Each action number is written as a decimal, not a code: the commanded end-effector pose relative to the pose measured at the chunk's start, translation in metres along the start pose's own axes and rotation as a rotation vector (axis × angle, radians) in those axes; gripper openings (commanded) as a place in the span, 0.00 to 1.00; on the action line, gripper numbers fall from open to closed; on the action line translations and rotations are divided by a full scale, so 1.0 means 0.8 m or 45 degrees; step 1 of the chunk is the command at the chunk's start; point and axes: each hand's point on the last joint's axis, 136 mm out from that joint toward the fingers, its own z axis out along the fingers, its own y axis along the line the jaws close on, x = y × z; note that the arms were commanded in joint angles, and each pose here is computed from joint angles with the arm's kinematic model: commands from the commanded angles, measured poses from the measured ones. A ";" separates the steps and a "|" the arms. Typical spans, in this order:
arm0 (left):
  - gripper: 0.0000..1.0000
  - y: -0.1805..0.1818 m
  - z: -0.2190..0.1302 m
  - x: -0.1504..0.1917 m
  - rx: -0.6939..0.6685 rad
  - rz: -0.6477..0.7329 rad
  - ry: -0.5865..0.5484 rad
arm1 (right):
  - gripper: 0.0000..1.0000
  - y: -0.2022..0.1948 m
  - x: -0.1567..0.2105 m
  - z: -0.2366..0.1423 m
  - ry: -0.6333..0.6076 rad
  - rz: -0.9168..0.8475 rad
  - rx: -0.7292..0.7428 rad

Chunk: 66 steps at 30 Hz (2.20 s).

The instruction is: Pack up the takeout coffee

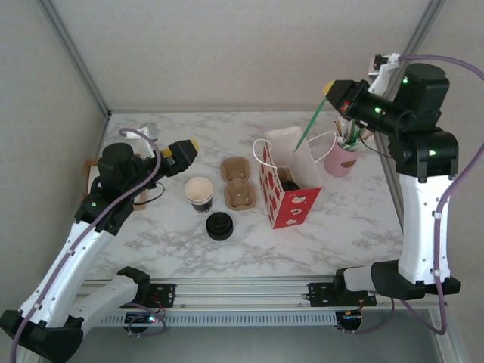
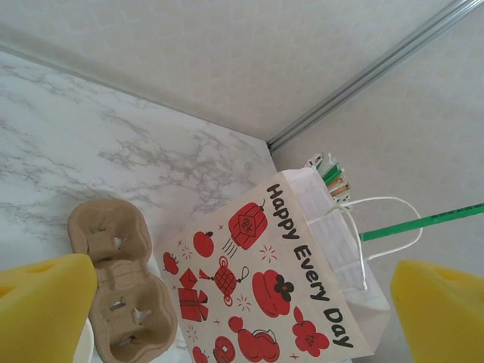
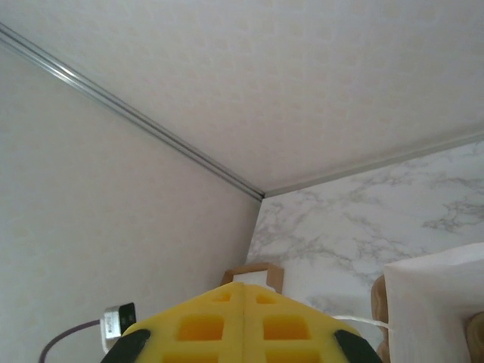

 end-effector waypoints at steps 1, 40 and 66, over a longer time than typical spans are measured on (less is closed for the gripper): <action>1.00 0.003 0.004 -0.005 -0.003 -0.010 -0.030 | 0.00 -0.018 0.003 0.027 -0.007 -0.028 0.047; 1.00 0.089 0.026 0.019 -0.345 -0.033 0.020 | 0.36 -0.182 0.177 0.131 0.209 -0.017 0.426; 1.00 0.083 -0.043 -0.016 -0.533 -0.061 -0.099 | 0.99 -0.119 0.214 -0.029 0.237 -0.205 0.249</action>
